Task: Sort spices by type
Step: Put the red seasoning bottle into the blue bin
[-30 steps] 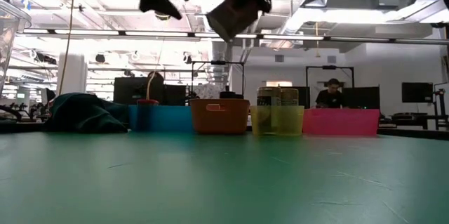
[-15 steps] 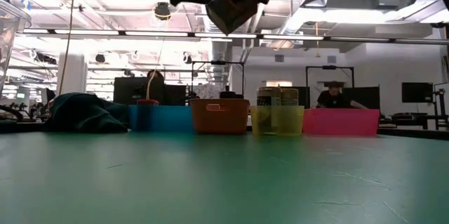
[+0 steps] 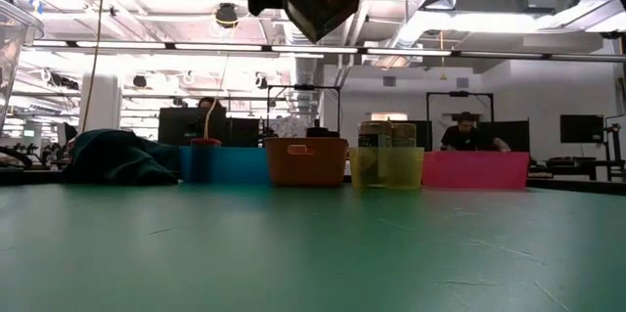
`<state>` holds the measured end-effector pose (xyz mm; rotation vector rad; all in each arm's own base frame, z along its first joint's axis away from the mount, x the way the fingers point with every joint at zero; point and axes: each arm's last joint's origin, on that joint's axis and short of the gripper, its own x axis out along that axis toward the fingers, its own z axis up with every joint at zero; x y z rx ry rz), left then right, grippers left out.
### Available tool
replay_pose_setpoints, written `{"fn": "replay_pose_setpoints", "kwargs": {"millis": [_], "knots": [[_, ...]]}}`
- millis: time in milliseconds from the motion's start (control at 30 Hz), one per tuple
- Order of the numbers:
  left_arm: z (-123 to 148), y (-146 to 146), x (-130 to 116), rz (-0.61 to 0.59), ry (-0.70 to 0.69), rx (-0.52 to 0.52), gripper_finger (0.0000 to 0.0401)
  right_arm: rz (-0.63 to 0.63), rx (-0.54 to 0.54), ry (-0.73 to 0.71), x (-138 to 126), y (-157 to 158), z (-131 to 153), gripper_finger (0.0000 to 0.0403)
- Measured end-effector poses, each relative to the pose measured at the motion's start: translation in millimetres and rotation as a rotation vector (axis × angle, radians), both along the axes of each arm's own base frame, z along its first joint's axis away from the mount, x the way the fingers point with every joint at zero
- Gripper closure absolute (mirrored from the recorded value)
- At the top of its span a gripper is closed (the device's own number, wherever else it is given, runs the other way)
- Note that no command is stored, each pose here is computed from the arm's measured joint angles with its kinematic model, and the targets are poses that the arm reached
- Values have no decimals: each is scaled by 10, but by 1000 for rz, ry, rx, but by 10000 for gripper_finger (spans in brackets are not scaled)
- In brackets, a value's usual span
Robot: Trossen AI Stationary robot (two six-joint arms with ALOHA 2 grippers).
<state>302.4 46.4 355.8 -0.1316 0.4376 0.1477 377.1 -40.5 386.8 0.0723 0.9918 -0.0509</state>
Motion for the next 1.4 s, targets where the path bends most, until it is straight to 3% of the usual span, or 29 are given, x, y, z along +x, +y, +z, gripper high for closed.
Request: {"fn": "replay_pose_setpoints", "kwargs": {"millis": [233, 633, 1133, 1400], "knots": [[-3, -12, -1, -26, -1, -39, 217, 20, -7, -11, 14, 38, 5, 154], [-4, -13, -2, -26, -2, -64, 213, 12, -9, -23, -2, -7, 48, 144], [-33, 0, -9, -13, 27, -62, 218, -2, -2, -13, -16, -33, 47, 40], [-59, -2, -26, -9, 59, -65, 219, -20, -3, -11, -67, -99, 79, 25]]}}
